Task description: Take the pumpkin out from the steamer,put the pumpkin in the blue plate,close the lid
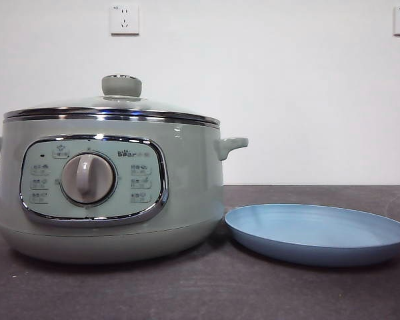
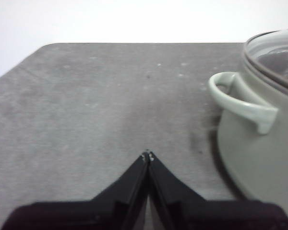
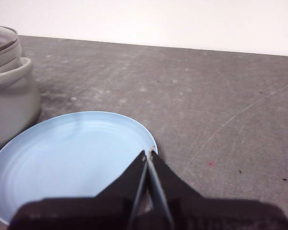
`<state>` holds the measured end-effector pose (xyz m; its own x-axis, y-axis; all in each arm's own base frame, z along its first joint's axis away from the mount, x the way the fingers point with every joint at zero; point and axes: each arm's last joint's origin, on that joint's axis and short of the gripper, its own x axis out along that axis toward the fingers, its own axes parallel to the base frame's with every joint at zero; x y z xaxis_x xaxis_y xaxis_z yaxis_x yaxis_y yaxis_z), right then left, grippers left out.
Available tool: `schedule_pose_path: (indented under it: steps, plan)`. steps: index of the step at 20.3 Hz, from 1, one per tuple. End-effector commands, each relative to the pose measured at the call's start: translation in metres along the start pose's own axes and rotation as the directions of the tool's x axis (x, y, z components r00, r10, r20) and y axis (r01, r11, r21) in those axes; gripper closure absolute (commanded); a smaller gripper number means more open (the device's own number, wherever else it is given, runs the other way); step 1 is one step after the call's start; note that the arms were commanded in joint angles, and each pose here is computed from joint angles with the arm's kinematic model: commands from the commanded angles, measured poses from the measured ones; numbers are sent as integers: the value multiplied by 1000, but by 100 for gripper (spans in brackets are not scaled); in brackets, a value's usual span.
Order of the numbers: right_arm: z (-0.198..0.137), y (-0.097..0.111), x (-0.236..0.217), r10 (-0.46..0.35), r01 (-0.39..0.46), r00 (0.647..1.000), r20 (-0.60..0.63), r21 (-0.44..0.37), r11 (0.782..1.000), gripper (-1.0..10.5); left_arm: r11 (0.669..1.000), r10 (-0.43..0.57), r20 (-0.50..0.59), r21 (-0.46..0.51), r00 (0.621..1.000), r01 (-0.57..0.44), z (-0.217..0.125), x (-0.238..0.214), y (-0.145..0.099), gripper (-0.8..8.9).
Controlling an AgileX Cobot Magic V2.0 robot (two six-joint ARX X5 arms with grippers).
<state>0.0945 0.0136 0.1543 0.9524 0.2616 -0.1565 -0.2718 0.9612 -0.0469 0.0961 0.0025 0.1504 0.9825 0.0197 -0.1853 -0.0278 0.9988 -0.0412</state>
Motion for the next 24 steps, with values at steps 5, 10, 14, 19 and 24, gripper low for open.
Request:
schedule_pose_path:
  steps: [5,10,14,19,24]
  plan:
    - [-3,0,1,6,-6,1000,1,363,932,962,915,-227,-5,-343,974,212,-3,1,-6,817]
    - [-4,0,1,4,-3,1000,0,628,778,962,868,-327,24,-386,945,311,0,0,-9,817]
    - [-3,0,1,-1,0,1000,1,635,773,962,867,-331,27,-385,943,315,0,0,-9,819]
    - [-1,1,1,30,-24,1000,1,631,775,963,867,-330,17,-390,944,310,2,-1,-9,820]
    - [11,0,-3,32,-20,999,-8,617,787,963,870,-322,-20,-400,947,287,13,-8,-10,820]
